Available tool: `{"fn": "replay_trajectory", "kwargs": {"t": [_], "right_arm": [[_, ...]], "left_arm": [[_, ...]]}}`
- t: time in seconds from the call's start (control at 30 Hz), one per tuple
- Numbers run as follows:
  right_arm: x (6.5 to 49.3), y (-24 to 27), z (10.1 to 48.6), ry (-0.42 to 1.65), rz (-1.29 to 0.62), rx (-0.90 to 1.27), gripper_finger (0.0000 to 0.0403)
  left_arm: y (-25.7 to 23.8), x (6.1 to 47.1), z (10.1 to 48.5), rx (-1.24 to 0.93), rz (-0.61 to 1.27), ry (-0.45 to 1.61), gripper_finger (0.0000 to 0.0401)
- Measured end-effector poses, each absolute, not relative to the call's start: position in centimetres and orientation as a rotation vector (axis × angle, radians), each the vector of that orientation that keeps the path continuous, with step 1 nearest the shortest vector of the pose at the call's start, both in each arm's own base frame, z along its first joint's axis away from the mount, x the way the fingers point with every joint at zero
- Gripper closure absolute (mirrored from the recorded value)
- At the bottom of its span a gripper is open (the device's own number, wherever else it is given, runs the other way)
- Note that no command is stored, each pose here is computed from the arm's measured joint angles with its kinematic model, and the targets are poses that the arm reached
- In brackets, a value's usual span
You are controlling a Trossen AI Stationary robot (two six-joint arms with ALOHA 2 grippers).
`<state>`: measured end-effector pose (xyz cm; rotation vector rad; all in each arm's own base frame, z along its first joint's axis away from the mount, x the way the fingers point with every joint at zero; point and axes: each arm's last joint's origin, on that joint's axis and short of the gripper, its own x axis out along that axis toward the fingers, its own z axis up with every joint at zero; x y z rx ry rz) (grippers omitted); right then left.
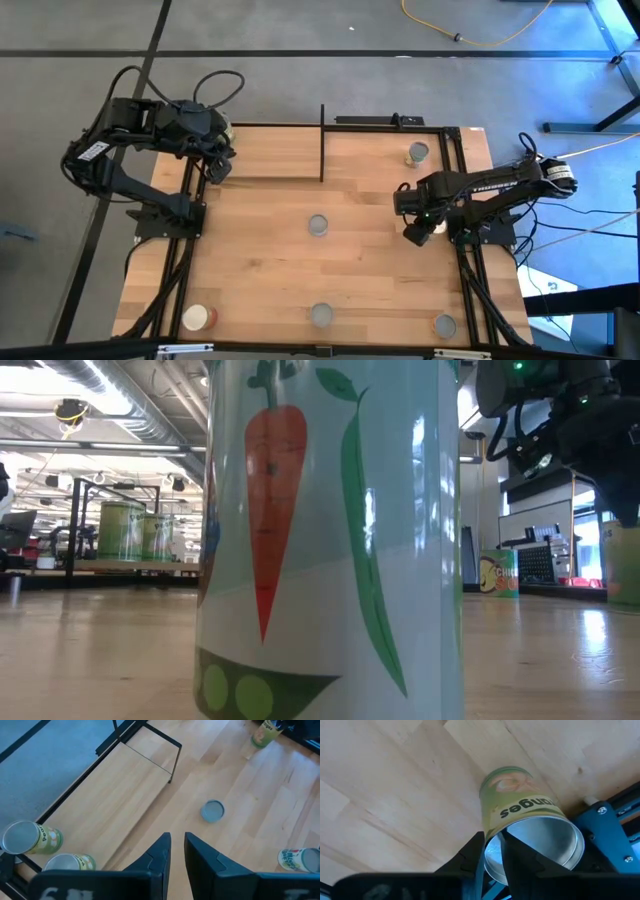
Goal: Pick and place cans onto a shelf
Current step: Put the canned oranges on the shelf
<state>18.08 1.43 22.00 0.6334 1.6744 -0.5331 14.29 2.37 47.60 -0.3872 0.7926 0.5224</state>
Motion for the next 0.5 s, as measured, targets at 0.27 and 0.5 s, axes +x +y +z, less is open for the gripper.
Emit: {"fn": "replay_trajectory", "kwargs": {"t": [0.27, 0.5], "right_arm": [[18.12, 1.44, 21.96, 1.664, -0.556, 0.656, 0.0375], [18.07, 1.40, 21.92, 1.667, -0.561, 0.640, 0.0399]], "left_arm": [[2.36, 14.30, 47.60, -0.387, 0.521, 0.793, 0.0354], [2.36, 14.30, 47.60, -0.387, 0.521, 0.793, 0.0354]]}}
